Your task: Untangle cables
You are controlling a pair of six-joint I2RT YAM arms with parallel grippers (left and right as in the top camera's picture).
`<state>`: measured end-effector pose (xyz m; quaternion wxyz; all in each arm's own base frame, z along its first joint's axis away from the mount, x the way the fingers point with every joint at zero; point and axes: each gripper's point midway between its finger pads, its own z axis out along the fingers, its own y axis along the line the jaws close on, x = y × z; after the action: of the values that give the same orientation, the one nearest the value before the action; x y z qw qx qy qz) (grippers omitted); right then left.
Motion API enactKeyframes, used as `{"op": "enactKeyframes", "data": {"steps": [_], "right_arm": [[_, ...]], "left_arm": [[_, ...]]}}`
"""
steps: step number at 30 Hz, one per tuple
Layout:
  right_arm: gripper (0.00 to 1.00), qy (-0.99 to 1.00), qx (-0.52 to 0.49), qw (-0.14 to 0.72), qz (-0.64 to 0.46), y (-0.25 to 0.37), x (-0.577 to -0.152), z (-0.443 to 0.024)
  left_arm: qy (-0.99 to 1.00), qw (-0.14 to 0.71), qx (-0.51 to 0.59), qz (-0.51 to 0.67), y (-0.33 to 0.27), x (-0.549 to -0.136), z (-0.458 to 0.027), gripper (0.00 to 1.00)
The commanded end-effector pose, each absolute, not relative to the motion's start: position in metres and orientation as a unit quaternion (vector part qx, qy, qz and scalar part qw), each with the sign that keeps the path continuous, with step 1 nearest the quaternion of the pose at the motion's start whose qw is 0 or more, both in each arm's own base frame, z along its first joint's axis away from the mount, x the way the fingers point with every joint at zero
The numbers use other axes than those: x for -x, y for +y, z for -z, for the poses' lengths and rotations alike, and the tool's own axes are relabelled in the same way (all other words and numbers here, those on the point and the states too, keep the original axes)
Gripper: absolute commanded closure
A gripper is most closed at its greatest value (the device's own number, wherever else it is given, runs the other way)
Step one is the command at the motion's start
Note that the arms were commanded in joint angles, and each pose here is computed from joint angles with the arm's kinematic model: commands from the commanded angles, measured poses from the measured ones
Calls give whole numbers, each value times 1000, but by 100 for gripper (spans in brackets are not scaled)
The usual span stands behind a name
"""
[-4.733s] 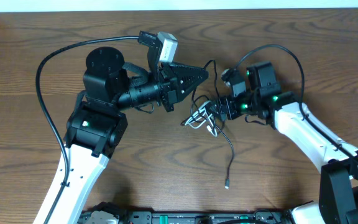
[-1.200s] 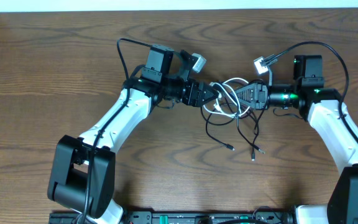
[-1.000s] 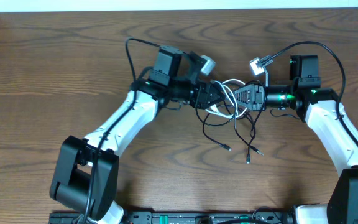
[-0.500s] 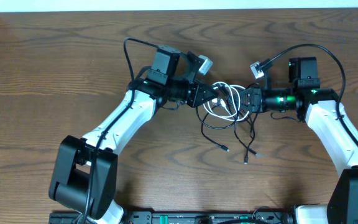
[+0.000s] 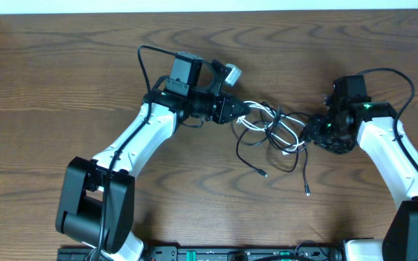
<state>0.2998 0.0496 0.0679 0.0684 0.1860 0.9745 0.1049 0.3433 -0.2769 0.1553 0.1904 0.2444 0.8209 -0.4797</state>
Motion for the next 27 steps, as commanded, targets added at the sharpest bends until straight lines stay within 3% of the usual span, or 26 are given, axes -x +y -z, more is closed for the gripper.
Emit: {"op": "enactKeyframes", "data": {"steps": [1,6,8,9,27], "right_arm": [[42,967,-234,100,-6,10,-302,-71],[36,967,-235,102,2,7,-302,-71],[18,965,-238,104,22,0,-301,-72],[2,963,-244,105,34,-4,-300,-72],[1,953,-280,92,63,-28,-290,-71]], "left_arm": [[819,197,-237,483,-271,-350,-160,92],[818,198,-236,486,-271,-350,-164,92],[815,205,-237,487,-269,-350,-170,93],[815,210,-236,486,-267,-351,-173,92],[820,375,-100,421,-105,-386,-265,92]]}}
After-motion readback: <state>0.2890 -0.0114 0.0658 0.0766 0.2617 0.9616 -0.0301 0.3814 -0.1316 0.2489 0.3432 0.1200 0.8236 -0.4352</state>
